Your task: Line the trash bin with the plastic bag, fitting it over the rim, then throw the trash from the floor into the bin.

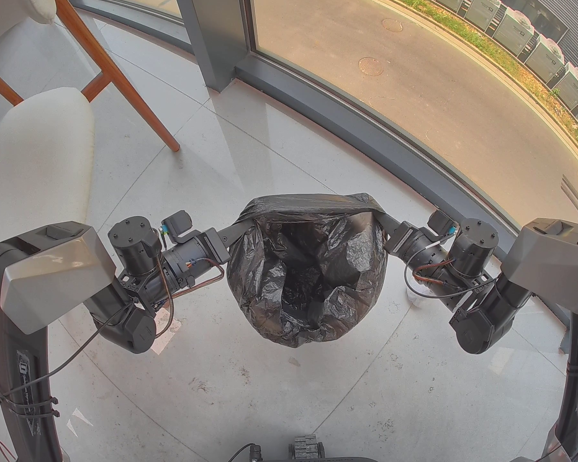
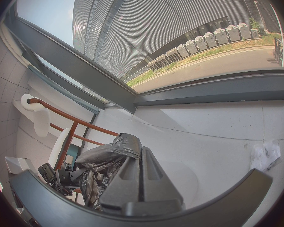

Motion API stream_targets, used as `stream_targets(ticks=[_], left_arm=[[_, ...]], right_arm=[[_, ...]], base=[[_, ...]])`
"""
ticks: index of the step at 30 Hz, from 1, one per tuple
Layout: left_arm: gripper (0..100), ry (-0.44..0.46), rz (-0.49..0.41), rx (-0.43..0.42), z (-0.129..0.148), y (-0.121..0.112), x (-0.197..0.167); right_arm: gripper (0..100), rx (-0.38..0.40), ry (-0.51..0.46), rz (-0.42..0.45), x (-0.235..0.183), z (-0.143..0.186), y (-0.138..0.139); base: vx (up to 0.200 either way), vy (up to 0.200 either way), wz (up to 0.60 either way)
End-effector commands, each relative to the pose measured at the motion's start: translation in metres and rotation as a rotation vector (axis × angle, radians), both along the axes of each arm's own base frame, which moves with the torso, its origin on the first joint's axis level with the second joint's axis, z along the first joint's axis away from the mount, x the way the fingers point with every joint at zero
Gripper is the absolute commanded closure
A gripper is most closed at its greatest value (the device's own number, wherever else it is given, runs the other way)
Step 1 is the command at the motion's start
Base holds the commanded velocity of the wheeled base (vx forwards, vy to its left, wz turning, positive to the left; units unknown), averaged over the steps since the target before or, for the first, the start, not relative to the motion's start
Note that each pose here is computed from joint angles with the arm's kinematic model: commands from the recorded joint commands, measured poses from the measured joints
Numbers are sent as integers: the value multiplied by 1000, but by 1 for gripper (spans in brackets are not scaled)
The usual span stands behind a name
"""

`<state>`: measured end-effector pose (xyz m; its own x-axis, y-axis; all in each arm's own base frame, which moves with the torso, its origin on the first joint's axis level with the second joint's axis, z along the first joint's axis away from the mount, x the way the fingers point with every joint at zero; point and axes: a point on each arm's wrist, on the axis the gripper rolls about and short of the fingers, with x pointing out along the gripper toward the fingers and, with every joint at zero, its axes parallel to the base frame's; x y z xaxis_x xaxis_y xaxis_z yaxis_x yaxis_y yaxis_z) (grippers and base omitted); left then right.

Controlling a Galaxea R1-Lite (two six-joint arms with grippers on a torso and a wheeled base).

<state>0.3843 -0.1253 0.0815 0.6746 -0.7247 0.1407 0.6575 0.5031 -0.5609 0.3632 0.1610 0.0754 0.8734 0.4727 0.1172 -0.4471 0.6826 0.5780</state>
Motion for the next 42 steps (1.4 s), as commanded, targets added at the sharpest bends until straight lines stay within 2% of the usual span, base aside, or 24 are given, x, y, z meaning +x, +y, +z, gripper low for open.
stream_targets(ticks=[1, 4, 5, 11, 14, 19, 23, 28, 34, 35, 42], left_arm=[[100, -15, 2, -5, -1, 1, 3], [100, -16, 4, -5, -1, 1, 3], [100, -16, 4, -5, -1, 1, 3], [100, -15, 7, -5, -3, 1, 4], [100, -12, 9, -2, -6, 2, 6], [100, -2, 12, 5, -14, 2, 10], [100, -3, 32, 10, -15, 9, 12], [100, 6, 54, 11, -19, 14, 15], [100, 8, 83, 7, -20, 15, 16], [0, 12, 83, 8, -21, 15, 16], [0, 11, 83, 26, -27, 15, 17]], right_arm=[[100, -1, 6, 9, 3, -6, 2], [100, 15, 4, 11, 4, -5, 3], [0, 22, 5, 9, 5, -4, 3], [0, 101, 11, 18, 6, 5, 5], [0, 105, 25, 22, 2, 5, 5], [0, 104, 5, 35, -18, 31, -9], [0, 100, -13, 100, -40, 52, -17], [0, 80, -7, 193, -64, 61, -24], [0, 81, -18, 201, -65, 64, -23], [0, 83, -24, 200, -65, 64, -23], [0, 79, -17, 194, -63, 62, -24]], base=[[0, 0, 0], [0, 0, 0], [0, 0, 0], [0, 0, 0], [0, 0, 0], [0, 0, 0], [0, 0, 0], [0, 0, 0], [0, 0, 0], [0, 0, 0], [0, 0, 0]])
